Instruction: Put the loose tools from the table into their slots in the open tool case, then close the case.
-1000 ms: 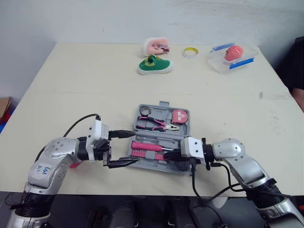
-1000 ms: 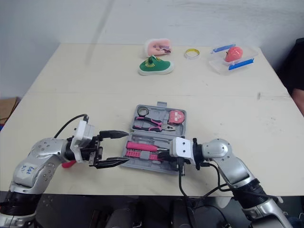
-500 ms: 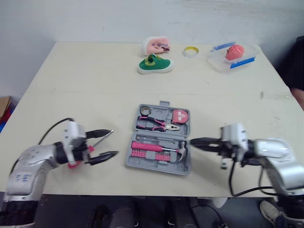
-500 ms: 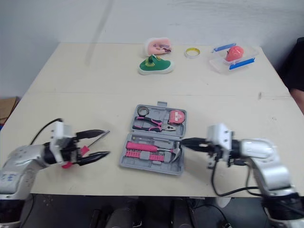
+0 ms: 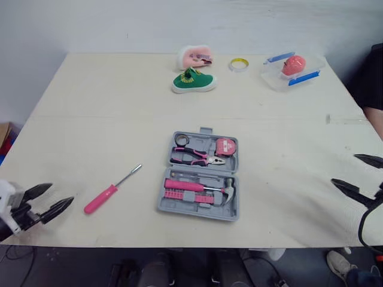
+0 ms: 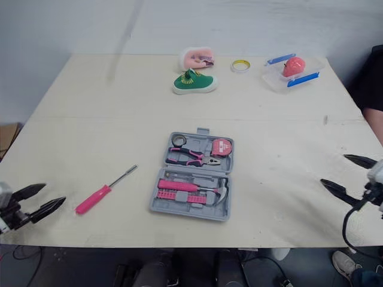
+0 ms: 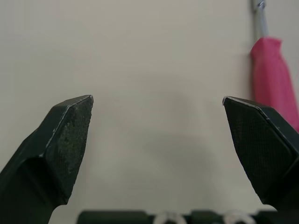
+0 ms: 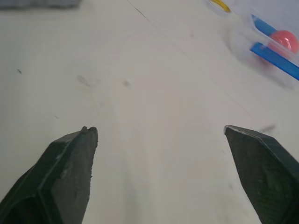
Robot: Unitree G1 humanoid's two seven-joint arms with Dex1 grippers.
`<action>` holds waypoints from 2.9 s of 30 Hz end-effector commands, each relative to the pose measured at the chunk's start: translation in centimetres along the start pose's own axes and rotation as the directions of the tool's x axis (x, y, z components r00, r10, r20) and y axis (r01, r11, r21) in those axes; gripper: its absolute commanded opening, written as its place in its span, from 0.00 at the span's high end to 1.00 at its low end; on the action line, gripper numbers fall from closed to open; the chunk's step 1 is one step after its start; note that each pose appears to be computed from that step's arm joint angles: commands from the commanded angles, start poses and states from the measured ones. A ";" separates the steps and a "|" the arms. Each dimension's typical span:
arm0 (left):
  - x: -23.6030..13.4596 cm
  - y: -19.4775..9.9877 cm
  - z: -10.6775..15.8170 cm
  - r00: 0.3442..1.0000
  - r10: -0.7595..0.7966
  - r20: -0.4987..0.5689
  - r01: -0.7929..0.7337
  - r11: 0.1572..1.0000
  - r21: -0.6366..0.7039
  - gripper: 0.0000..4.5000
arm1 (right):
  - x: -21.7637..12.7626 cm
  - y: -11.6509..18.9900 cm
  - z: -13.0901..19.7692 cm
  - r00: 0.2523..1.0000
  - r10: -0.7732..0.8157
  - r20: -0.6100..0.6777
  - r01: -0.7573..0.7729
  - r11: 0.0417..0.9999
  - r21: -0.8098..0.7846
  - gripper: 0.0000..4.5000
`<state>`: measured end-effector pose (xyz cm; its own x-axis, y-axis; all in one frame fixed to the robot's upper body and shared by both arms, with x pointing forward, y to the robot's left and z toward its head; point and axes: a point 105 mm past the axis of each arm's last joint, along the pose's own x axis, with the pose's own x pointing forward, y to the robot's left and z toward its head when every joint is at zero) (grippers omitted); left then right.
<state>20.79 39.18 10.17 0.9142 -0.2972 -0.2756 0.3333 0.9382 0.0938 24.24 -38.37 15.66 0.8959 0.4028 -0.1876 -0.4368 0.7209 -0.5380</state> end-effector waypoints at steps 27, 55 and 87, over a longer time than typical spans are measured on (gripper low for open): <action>6.1 -8.8 4.5 0.954 -0.291 -0.068 0.298 0.946 0.125 0.00 | 5.9 11.0 13.4 0.675 0.335 0.657 -0.354 0.929 -0.109 0.02; 8.8 -11.4 7.6 0.930 -0.366 0.038 0.332 0.881 0.338 0.87 | 6.9 14.2 14.1 0.579 0.497 0.647 -0.509 0.840 -0.190 0.00; 12.7 -28.4 10.3 0.452 -0.787 -0.421 0.831 0.201 0.518 0.87 | 3.9 15.6 10.2 0.701 0.525 0.484 -0.550 0.829 -0.104 0.00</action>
<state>25.53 7.48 13.33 0.0485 -0.8015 -0.5960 0.9599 -0.1276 0.2497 20.19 -20.18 14.20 0.3675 0.9296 -0.0270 -0.8577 0.3275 -0.3963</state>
